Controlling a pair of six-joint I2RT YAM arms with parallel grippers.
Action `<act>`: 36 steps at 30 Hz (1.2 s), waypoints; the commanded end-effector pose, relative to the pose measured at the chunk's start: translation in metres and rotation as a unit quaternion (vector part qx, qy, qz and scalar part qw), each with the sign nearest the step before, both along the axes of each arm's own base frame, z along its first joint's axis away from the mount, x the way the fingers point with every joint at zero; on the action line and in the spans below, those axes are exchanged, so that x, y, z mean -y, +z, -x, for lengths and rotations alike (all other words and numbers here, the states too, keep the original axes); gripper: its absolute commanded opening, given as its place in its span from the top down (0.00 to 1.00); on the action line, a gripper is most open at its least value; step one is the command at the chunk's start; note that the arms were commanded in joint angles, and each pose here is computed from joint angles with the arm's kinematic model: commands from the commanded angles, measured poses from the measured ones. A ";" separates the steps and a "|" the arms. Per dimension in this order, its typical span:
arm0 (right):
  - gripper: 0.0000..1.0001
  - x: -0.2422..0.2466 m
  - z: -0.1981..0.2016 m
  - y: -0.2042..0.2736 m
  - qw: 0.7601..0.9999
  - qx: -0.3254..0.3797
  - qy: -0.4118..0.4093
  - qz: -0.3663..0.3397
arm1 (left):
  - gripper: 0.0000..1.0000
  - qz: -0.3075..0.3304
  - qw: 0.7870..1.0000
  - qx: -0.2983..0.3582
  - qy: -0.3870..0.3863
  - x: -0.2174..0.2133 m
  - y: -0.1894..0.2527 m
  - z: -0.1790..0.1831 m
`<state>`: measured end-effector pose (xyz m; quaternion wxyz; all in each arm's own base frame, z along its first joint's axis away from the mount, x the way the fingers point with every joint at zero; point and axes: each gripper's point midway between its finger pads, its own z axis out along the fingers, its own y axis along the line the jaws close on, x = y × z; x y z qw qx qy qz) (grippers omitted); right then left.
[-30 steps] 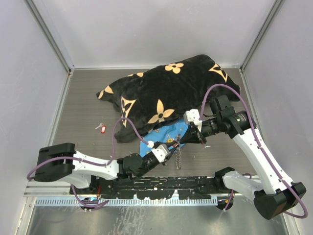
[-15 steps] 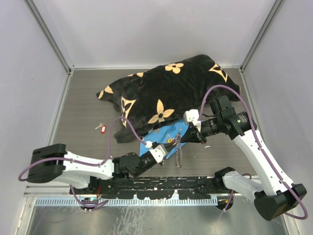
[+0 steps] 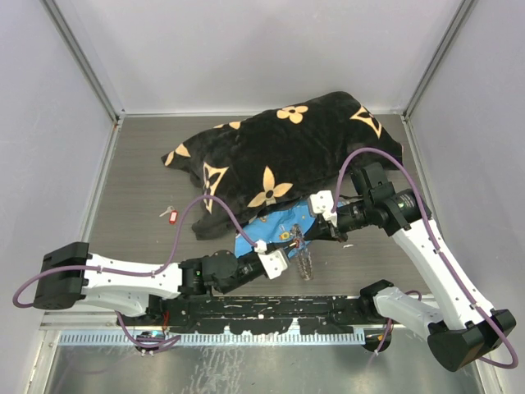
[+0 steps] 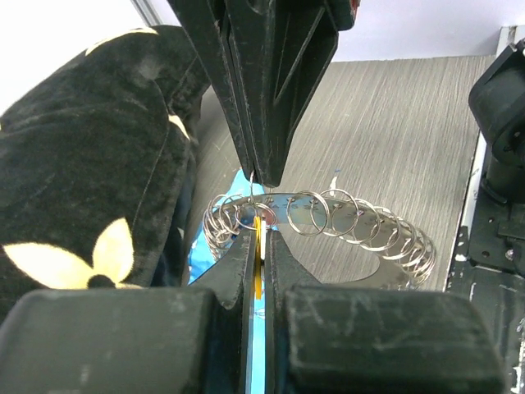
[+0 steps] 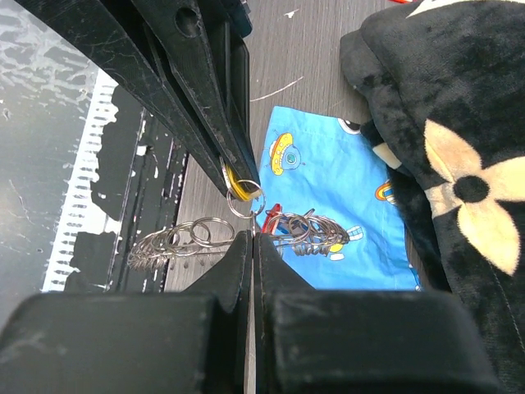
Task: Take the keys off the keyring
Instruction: Remove the key from the keyring.
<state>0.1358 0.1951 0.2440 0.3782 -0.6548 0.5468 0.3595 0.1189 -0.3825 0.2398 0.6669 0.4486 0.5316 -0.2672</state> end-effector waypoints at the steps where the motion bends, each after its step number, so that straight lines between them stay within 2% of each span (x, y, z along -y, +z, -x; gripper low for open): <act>1: 0.99 0.000 0.001 0.004 0.999 0.035 0.013 -0.004 | 1.00 0.001 0.999 0.035 -0.012 0.004 0.028 0.003; 23: 0.99 -0.014 -0.008 0.005 1.000 -0.018 -0.012 -0.020 | 1.00 -0.060 0.994 0.091 -0.017 0.005 0.042 0.000; 36: 0.99 -0.017 -0.023 0.018 0.997 -0.026 -0.061 -0.030 | 1.00 -0.074 0.994 0.080 -0.024 -0.003 0.036 0.003</act>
